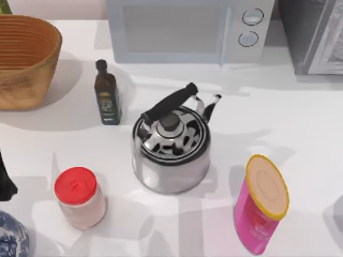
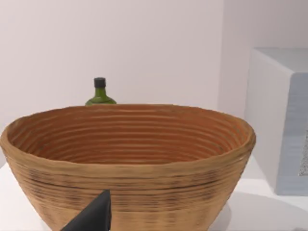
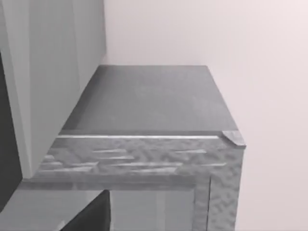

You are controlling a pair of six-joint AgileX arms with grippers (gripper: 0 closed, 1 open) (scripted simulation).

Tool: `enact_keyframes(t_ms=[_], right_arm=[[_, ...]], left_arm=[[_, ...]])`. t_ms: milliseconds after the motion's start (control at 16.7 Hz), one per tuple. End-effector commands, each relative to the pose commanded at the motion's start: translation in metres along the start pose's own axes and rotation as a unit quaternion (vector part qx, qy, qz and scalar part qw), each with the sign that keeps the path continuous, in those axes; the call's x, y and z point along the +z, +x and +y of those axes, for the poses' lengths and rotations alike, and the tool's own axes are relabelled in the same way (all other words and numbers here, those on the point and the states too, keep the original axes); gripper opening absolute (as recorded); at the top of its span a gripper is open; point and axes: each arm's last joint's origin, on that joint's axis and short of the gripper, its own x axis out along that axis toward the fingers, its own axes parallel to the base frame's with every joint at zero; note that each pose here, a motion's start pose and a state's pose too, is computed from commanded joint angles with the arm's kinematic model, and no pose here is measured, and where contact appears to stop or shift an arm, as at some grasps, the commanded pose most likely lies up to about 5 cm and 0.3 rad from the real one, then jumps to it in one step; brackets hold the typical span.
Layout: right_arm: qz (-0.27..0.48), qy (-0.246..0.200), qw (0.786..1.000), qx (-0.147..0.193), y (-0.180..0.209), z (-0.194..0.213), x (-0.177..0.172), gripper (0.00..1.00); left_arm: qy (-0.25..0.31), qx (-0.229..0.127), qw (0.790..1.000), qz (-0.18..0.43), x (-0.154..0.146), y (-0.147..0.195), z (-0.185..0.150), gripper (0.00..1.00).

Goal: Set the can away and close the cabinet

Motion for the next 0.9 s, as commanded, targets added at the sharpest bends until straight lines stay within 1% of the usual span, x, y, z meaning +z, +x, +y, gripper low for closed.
enact_keyframes(t_ms=[360,540,720,900], right_arm=[[-0.001,-0.002,1.0,0.0,0.002,0.001,0.001,1.0],[-0.005,-0.007,1.0,0.002,0.019,0.014,0.004,1.0],[-0.01,-0.01,1.0,0.003,0.049,0.043,0.008,1.0],[-0.013,-0.009,1.0,0.002,0.081,0.091,0.01,1.0]], left_arm=[[0.0,0.0,1.0,0.0,0.0,0.0,0.0,1.0],[0.0,0.0,1.0,0.0,0.0,0.0,0.0,1.0],[0.0,0.0,1.0,0.0,0.0,0.0,0.0,1.0],[0.0,0.0,1.0,0.0,0.0,0.0,0.0,1.0]])
